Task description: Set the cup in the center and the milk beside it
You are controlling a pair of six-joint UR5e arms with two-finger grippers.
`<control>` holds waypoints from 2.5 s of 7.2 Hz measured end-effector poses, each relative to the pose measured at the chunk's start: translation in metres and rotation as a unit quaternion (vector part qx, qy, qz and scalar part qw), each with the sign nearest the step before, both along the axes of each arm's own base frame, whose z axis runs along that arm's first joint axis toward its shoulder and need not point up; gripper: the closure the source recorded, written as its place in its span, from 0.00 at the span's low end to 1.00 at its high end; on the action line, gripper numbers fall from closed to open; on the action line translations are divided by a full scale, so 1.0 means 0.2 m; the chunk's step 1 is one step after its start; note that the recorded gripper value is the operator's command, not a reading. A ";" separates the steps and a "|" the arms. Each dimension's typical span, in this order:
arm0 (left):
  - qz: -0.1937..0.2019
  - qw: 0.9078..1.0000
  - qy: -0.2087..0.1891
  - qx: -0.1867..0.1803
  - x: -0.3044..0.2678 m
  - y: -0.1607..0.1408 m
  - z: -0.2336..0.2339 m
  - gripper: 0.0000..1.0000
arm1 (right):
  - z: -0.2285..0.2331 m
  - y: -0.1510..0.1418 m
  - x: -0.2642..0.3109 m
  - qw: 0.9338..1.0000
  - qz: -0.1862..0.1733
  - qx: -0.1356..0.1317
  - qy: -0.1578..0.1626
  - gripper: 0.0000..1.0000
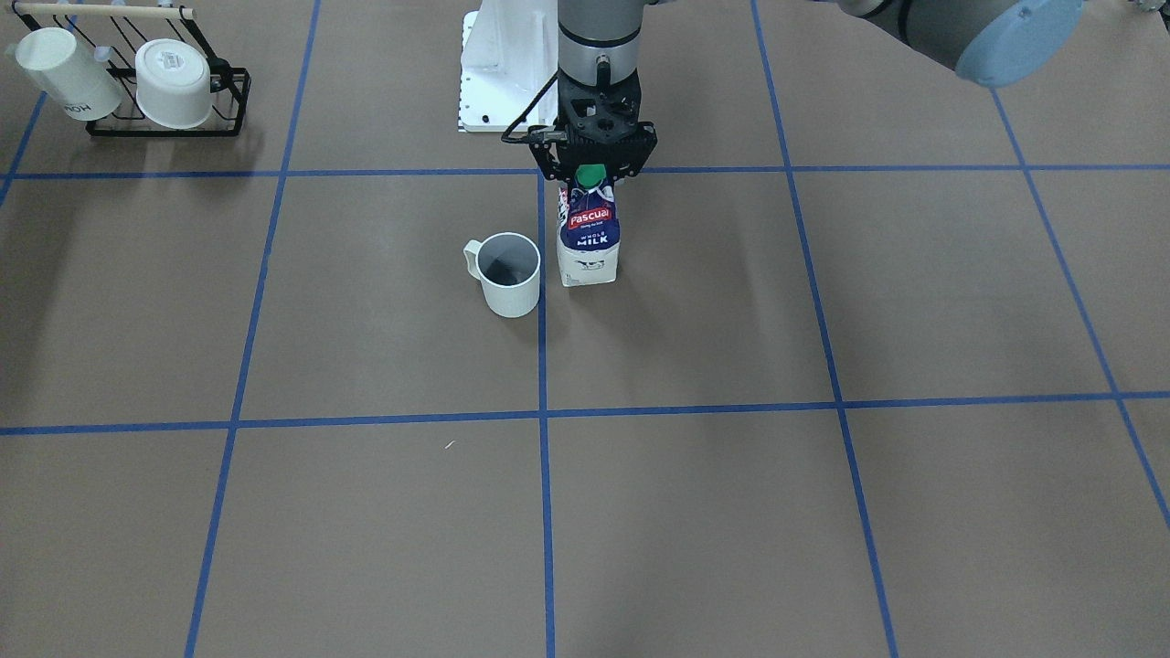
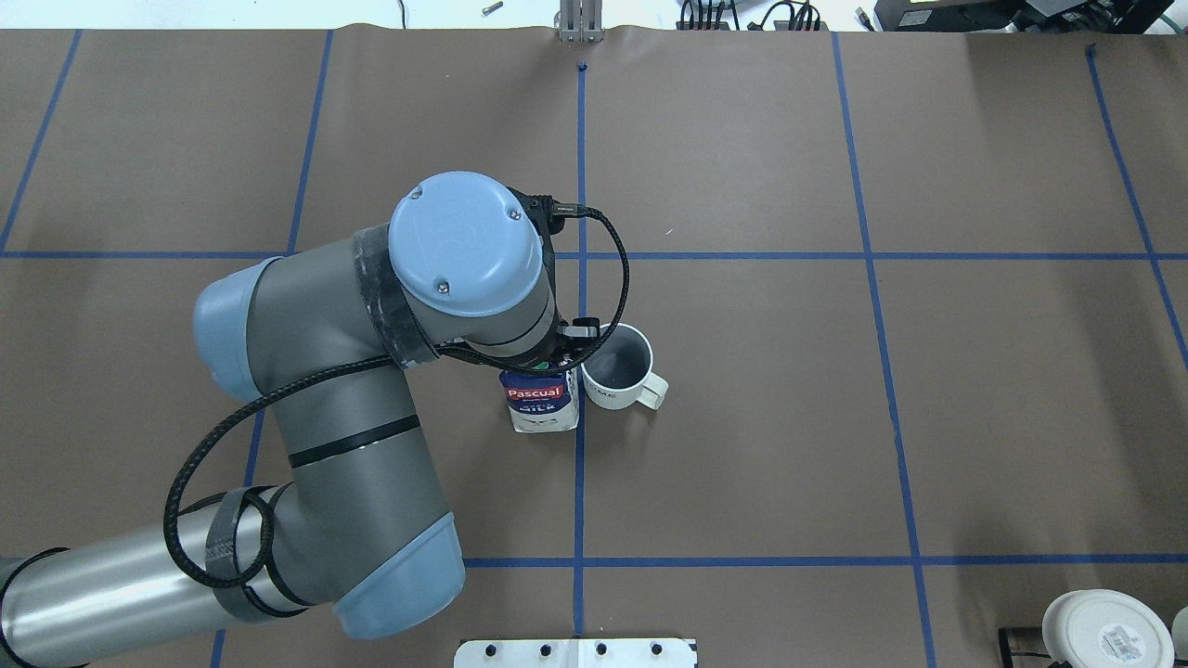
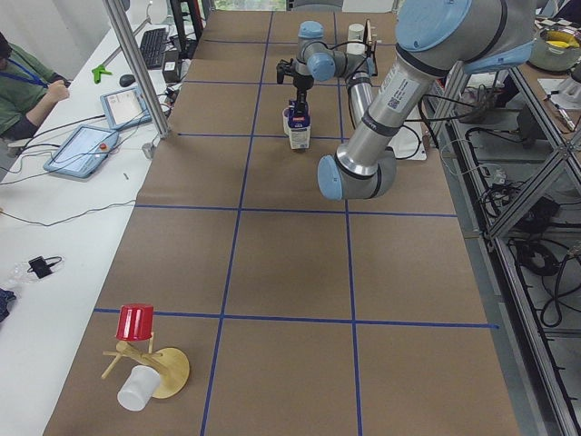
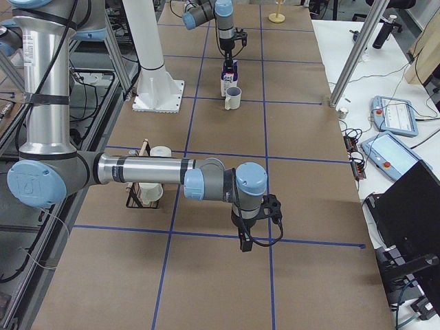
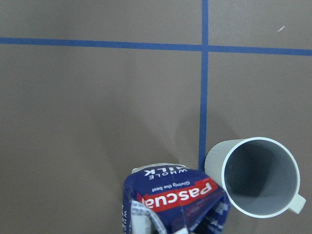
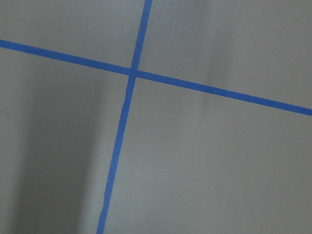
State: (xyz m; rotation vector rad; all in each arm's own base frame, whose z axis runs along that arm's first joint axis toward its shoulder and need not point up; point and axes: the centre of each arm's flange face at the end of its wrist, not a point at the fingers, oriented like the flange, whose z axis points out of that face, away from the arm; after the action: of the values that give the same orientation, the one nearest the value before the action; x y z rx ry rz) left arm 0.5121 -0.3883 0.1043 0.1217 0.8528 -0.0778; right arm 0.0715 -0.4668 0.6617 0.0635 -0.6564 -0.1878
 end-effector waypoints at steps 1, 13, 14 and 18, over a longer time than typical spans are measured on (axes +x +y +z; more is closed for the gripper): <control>0.000 1.000 0.003 0.002 0.02 -0.01 0.01 0.02 | 0.00 0.00 0.00 1.000 0.000 0.000 0.000 0.00; 0.168 0.976 -0.110 0.090 -2.04 -0.64 1.24 0.01 | 0.05 0.02 0.00 1.000 -0.001 -0.009 0.000 0.00; 0.162 0.978 -0.119 0.048 -2.18 -0.70 1.49 0.01 | 0.05 0.02 0.00 1.000 -0.001 -0.009 0.000 0.00; 0.109 0.987 -0.120 -0.020 -2.60 -0.62 2.18 0.01 | 0.05 0.01 0.00 1.000 0.000 -0.009 0.000 0.00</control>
State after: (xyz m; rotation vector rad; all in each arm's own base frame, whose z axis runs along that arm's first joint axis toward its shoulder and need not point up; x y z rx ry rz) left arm -0.0076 -0.5125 0.5411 -0.0011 0.6184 0.1233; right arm 0.0715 -0.4650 0.6707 0.0458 -0.6575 -0.1818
